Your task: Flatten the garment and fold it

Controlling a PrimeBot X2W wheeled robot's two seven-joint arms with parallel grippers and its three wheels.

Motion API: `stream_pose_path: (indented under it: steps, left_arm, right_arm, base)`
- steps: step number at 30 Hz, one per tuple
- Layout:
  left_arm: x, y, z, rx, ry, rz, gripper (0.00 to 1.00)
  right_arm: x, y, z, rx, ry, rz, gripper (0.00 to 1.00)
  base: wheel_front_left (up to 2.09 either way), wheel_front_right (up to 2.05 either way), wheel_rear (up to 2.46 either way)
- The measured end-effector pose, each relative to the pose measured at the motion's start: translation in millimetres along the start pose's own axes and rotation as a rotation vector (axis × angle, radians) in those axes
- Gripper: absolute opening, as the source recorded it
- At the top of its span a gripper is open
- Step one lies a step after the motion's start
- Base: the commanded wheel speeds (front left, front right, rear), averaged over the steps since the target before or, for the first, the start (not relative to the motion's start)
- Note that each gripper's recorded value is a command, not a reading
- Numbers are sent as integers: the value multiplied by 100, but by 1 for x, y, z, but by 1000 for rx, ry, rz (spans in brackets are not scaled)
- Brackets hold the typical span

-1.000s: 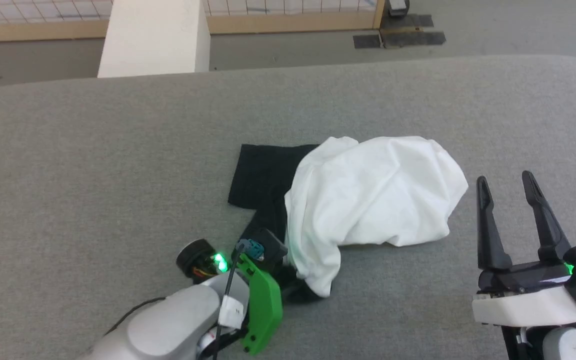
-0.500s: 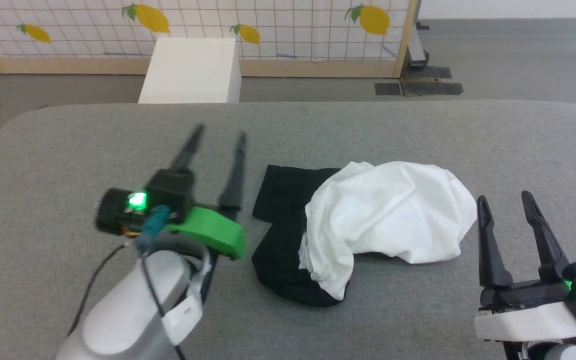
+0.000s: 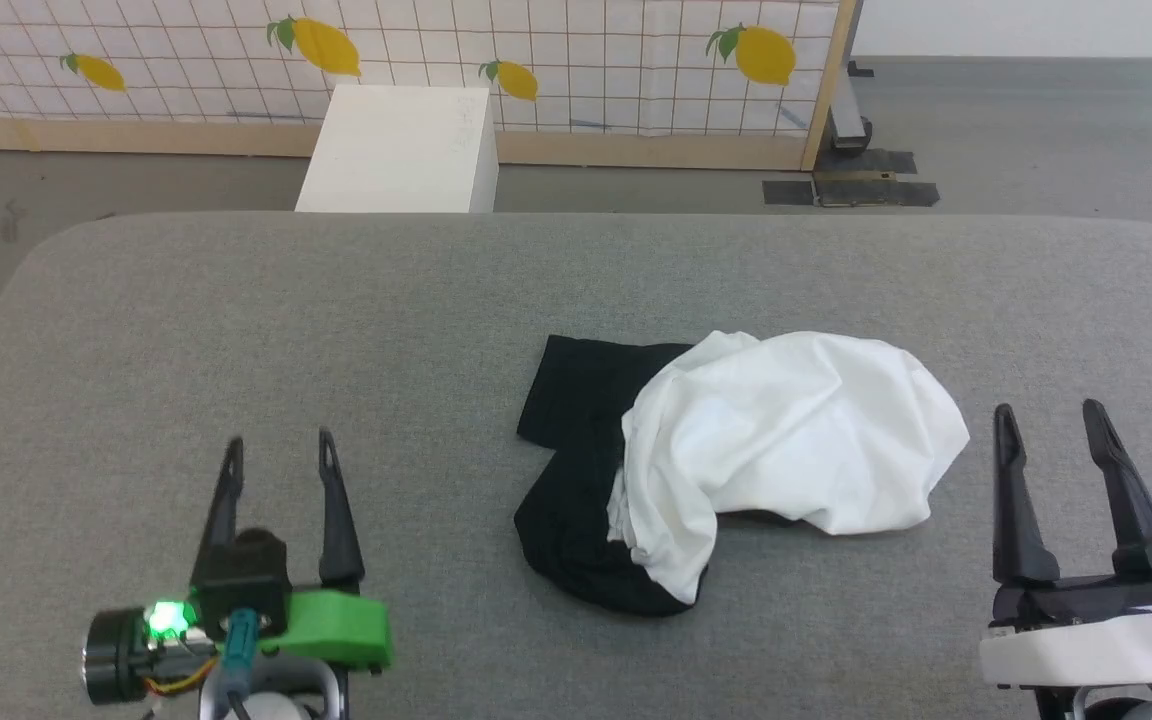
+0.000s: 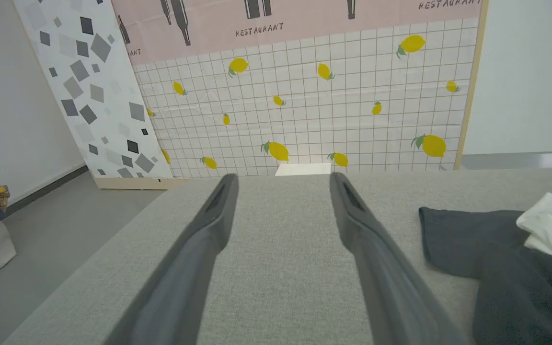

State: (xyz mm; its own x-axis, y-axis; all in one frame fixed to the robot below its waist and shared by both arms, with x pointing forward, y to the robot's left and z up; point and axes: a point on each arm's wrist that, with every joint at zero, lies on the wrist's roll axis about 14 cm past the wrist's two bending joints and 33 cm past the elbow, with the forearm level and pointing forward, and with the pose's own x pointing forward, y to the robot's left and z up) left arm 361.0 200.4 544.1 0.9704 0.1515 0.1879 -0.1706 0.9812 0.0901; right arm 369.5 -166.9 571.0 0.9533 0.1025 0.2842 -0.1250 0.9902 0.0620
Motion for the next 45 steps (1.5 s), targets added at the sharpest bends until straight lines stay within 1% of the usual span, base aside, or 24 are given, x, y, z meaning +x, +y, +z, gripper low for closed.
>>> stream_pose_path:
  steps: [3, 6, 8, 11, 12, 13, 17, 19, 22, 24, 27, 29, 31, 35, 38, 41, 42, 43, 45]
  left_arm:
    - [-6, 2, -13, -6, 41, 1, 100]
    - [-2, 2, -12, -28, 36, -6, 100]
    - [5, -6, -6, -47, 17, -47, 100]
    - [26, -20, -3, -47, -2, -138, 100]
    - [44, -34, 1, -34, -15, -217, 100]
    - [52, -41, 1, -30, -8, -253, 100]
    - [76, -80, -11, -15, 126, -450, 100]
    - [85, -96, -19, 24, 206, -530, 100]
    - [89, -115, -38, 91, 343, -613, 100]
    - [85, -126, -54, 111, 453, -660, 100]
    - [68, -151, -76, 168, 589, -777, 100]
    - [55, -160, -91, 197, 694, -842, 100]
    - [46, -164, -104, 223, 773, -886, 100]
    - [30, -163, -133, 333, 912, -962, 100]
    - [10, -157, -156, 448, 1026, -1024, 100]
    - [11, -155, -160, 462, 1072, -1052, 100]
    - [11, -155, -160, 466, 1077, -1061, 43]
    - [12, -155, -160, 468, 1074, -1068, 0]
    - [10, -156, -157, 447, 1052, -1083, 0]
  right_arm:
    - [0, -2, -2, -1, 6, -7, 100]
    - [0, -3, -5, 1, 13, -8, 100]
    - [1, -3, -7, 1, 19, -8, 100]
    - [3, 0, -12, 6, 31, 0, 100]
    - [5, 1, -14, 10, 36, 5, 100]
    - [5, 2, -15, 11, 37, 6, 100]
    - [9, 2, -16, 13, 35, 7, 100]
    - [10, 1, -18, 13, 39, 3, 100]
    - [11, -3, -21, 12, 47, -9, 100]
    - [11, -6, -23, 11, 54, -18, 100]
    - [13, -9, -26, 12, 59, -25, 100]
    - [15, -10, -29, 14, 62, -27, 100]
    - [18, -11, -30, 14, 63, -30, 100]
    - [22, -17, -33, 14, 66, -46, 100]
    - [20, -23, -38, 10, 82, -63, 100]
    - [17, -30, -41, 6, 95, -85, 100]
    - [16, -33, -43, 4, 99, -93, 100]
    - [15, -35, -43, 2, 101, -99, 100]
    - [15, -35, -44, 2, 104, -98, 100]
  base:
    - [0, 0, 0]
    - [0, 0, 0]
    - [0, 0, 0]
    - [0, 0, 0]
    - [0, 0, 0]
    - [0, 0, 0]
    - [0, 0, 0]
    - [0, 0, 0]
    - [0, 0, 0]
    - [0, 0, 0]
    - [0, 0, 0]
    - [0, 0, 0]
    - [0, 0, 0]
    - [0, 0, 0]
    - [0, 0, 0]
    - [0, 0, 0]
    - [0, 0, 0]
    - [0, 0, 0]
    - [0, 0, 0]
